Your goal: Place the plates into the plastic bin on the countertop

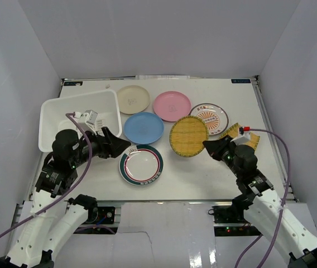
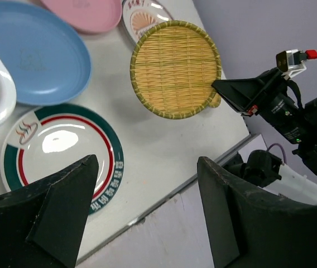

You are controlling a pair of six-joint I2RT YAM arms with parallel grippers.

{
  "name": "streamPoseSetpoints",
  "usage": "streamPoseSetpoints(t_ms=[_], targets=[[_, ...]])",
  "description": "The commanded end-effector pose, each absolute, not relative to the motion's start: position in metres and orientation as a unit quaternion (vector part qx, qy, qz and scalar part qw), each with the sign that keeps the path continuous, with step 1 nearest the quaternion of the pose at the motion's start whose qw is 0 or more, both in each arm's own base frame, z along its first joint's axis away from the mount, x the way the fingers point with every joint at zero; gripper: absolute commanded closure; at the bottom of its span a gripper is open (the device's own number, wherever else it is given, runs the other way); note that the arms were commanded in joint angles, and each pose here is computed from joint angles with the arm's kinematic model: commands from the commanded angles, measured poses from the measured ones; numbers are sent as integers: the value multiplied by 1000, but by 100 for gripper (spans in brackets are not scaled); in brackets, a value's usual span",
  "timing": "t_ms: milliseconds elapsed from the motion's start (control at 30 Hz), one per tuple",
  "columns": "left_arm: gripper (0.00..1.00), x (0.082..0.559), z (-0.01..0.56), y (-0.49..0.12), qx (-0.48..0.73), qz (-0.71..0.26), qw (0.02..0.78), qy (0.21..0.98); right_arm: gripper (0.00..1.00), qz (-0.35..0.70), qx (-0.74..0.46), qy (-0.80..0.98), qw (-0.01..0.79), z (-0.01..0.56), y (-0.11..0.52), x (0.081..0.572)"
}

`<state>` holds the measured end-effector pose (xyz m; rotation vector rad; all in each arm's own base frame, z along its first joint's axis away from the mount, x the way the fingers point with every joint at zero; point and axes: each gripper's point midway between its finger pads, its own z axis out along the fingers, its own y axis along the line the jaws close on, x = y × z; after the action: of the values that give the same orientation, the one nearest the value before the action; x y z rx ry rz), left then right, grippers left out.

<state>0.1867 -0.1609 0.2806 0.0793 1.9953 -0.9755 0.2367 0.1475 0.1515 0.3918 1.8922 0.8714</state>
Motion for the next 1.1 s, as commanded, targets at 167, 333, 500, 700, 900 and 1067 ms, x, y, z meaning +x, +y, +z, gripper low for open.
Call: streamPoseSetpoints(t_ms=[167, 333, 500, 700, 900, 1067], targets=[[17, 185, 404, -143, 76, -382, 622, 679, 92, 498, 27, 670, 550, 327, 210, 256], [17, 175, 438, -127, 60, -371, 679, 630, 92, 540, -58, 632, 553, 398, 302, 268], [16, 172, 450, -115, 49, -349, 702, 619, 92, 555, -125, 660, 492, 375, 429, 290], [14, 175, 434, -114, 37, -345, 693, 631, 92, 513, -171, 706, 458, 323, 543, 319], [14, 178, 415, -114, 22, -342, 675, 654, 92, 468, -192, 724, 468, 278, 603, 335], [14, 184, 386, -110, -15, -331, 642, 692, 60, 467, -182, 712, 492, 286, 608, 342]])
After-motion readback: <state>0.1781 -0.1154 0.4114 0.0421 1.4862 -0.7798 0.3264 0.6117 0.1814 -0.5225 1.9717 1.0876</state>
